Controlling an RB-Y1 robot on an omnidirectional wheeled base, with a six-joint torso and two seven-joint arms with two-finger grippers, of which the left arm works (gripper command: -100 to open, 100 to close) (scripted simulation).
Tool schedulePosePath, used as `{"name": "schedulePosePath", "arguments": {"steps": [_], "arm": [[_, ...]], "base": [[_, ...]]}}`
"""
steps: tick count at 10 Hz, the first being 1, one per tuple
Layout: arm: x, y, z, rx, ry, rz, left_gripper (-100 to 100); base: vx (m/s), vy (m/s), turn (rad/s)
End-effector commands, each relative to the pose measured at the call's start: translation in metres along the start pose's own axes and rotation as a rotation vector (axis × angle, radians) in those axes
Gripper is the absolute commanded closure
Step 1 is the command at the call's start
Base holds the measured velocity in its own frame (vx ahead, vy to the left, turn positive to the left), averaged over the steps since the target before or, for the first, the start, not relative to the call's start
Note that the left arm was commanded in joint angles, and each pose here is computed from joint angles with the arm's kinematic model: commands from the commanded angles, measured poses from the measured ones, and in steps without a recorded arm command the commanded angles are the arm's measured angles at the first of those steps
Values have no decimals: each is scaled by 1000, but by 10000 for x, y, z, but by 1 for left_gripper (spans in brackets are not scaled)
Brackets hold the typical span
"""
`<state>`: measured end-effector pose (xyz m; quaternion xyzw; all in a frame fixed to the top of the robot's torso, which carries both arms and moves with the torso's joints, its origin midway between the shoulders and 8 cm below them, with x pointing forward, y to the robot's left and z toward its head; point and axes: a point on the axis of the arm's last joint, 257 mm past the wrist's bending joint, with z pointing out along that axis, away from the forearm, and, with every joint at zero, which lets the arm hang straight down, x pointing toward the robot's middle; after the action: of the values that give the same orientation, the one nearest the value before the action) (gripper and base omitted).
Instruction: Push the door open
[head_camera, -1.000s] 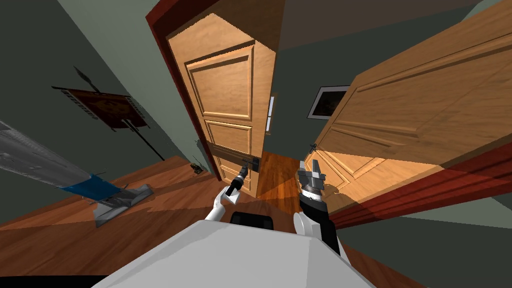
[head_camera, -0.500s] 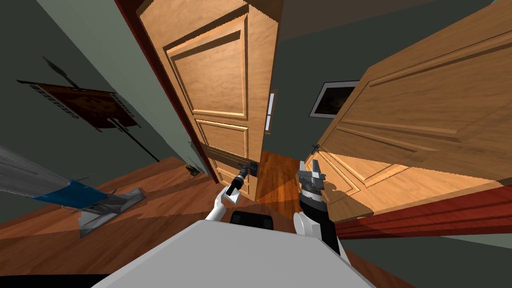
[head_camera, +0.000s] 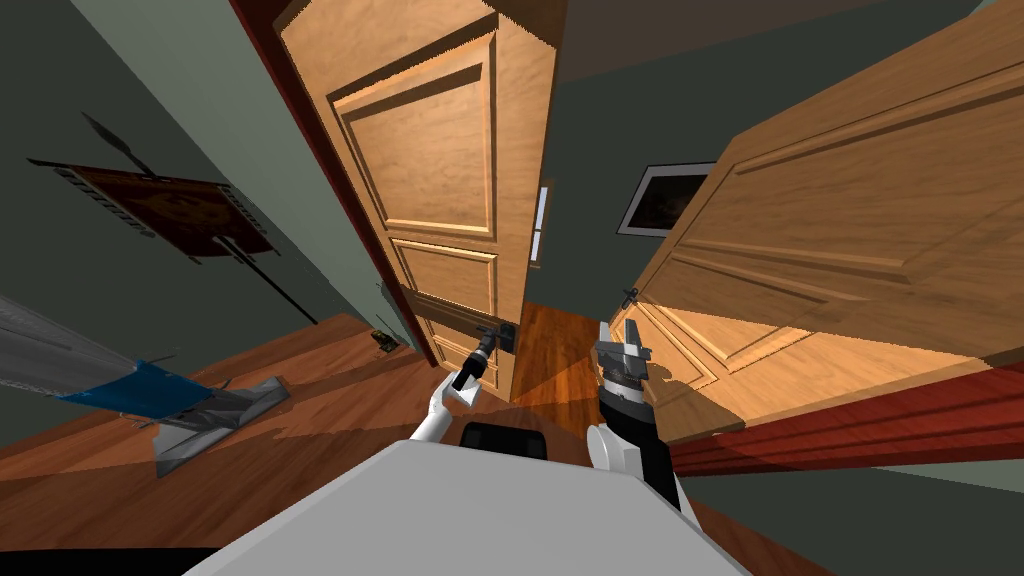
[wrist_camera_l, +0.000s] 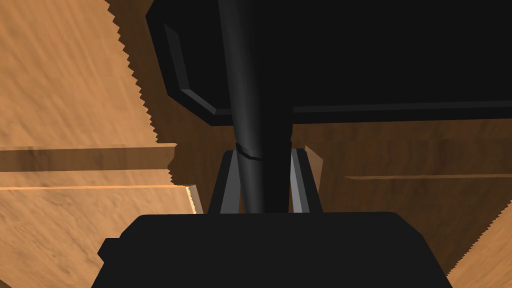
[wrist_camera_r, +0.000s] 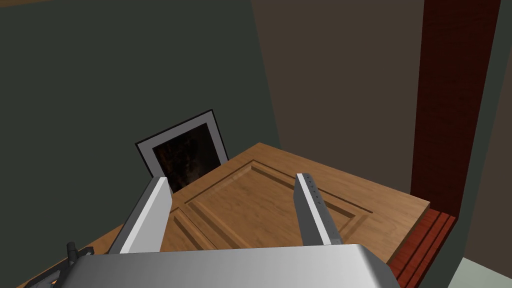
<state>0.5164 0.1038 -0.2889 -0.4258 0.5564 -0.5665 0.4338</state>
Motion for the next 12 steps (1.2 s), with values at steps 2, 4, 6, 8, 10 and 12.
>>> {"name": "schedulePosePath", "arguments": {"steps": [2, 4, 6, 8, 10, 12], "arm": [[-117, 7, -2, -2, -18, 9, 100], [-210, 11, -4, -4, -33, 15, 100], [-322, 13, -7, -6, -52, 21, 100], [-446, 15, -11, -7, -74, 27, 100], [-578, 14, -17, -9, -98, 32, 100], [-712, 13, -26, -10, -123, 36, 100]], "base": [[115, -56, 35], [154, -73, 41], [181, -110, 58], [150, -102, 45], [154, -120, 61], [119, -107, 69]]}}
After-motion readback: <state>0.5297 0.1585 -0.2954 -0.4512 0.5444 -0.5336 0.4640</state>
